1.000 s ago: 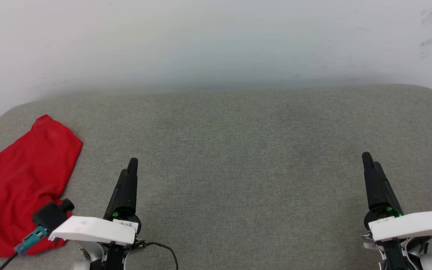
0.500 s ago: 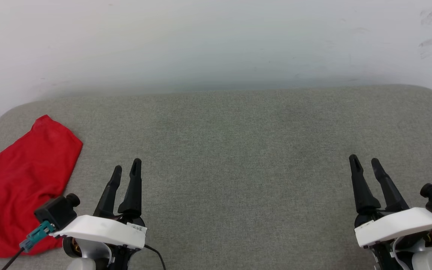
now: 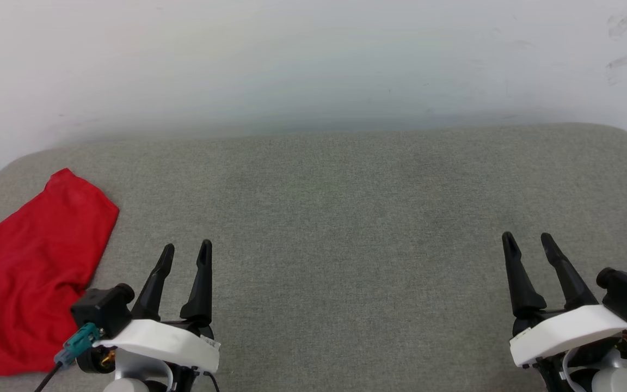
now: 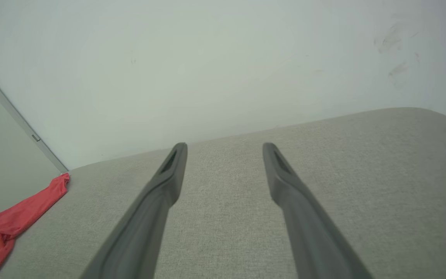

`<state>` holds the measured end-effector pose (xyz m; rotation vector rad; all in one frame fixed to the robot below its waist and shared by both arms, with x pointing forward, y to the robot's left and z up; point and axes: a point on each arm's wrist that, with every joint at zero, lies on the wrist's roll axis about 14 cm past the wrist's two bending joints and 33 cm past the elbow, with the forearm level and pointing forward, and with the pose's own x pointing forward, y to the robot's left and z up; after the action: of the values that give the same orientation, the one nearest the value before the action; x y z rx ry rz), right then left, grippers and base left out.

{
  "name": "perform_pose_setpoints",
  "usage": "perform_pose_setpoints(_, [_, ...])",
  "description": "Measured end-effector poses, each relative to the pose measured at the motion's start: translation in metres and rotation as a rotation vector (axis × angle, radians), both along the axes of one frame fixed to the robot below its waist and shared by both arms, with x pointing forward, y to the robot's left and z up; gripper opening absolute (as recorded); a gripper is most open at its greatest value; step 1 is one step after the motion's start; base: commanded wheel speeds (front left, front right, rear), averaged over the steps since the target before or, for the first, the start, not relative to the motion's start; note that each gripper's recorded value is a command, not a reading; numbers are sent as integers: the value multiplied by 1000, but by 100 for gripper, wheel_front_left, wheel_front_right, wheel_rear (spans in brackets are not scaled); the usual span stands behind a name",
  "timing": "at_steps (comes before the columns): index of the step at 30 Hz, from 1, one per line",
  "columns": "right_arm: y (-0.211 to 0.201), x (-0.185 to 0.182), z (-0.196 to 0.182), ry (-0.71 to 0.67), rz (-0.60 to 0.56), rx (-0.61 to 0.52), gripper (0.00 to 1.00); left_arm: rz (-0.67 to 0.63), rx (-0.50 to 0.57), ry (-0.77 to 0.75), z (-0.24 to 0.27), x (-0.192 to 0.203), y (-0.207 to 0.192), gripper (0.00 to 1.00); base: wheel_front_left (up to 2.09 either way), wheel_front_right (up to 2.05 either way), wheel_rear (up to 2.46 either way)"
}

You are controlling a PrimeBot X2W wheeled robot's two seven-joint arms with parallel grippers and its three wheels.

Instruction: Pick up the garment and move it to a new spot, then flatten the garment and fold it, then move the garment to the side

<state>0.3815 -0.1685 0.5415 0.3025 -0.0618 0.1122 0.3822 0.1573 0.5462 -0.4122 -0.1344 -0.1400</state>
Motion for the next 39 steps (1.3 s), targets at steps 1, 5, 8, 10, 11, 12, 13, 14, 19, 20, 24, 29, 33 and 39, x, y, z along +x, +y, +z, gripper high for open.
perform_pose_setpoints(1, [0, -1, 0, 0, 0, -13, 100, 2, 16, 0, -1, 0, 0, 100, 0, 0, 0])
perform_pose_setpoints(5, [0, -1, 0, -2, -1, -57, 100, 0, 76, 3, -5, -2, -1, 100, 0, 0, 0])
perform_pose_setpoints(8, [1, -2, -1, -2, -3, -91, 100, 0, 107, 3, -7, -2, -2, 100, 0, 0, 0])
perform_pose_setpoints(10, [0, -2, -1, -3, -5, -107, 100, -1, 127, 1, -8, -3, -2, 100, 0, 0, 0])
perform_pose_setpoints(11, [0, -2, -1, -3, -6, -116, 100, -1, 138, 0, -8, -3, -2, 100, 0, 0, 0])
perform_pose_setpoints(12, [0, -3, -1, -2, -8, -125, 100, 2, 145, -2, -8, -3, -2, 100, 0, 0, 0])
perform_pose_setpoints(13, [0, -3, -2, 0, -8, -135, 100, 2, 153, -3, -8, -3, -2, 100, 0, 0, 0])
perform_pose_setpoints(14, [0, -3, -2, 1, -8, -147, 100, 2, 163, -3, -9, -3, -2, 100, 0, 0, 0])
perform_pose_setpoints(19, [0, -4, -2, -3, -11, -183, 100, -1, 204, -5, -11, -5, -4, 100, 0, 0, 0])
perform_pose_setpoints(20, [0, -4, -2, -3, -11, -190, 100, -1, 212, -8, -11, -5, -4, 100, 0, 0, 0])
perform_pose_setpoints(24, [-1, -5, -2, -4, -14, -215, 100, -2, 239, -18, -10, -6, -6, 100, 0, 0, 0])
perform_pose_setpoints(29, [-2, -6, -2, -3, -19, -228, 100, -3, 262, -31, -9, -6, -8, 100, 0, 0, 0])
perform_pose_setpoints(33, [-3, -6, -2, -5, -22, -224, 100, -4, 283, -38, -9, -7, -9, 100, 0, 0, 0])
perform_pose_setpoints(39, [-3, -7, -1, -13, -22, -247, 100, -5, 298, -42, -10, -8, -10, 100, 0, 0, 0])
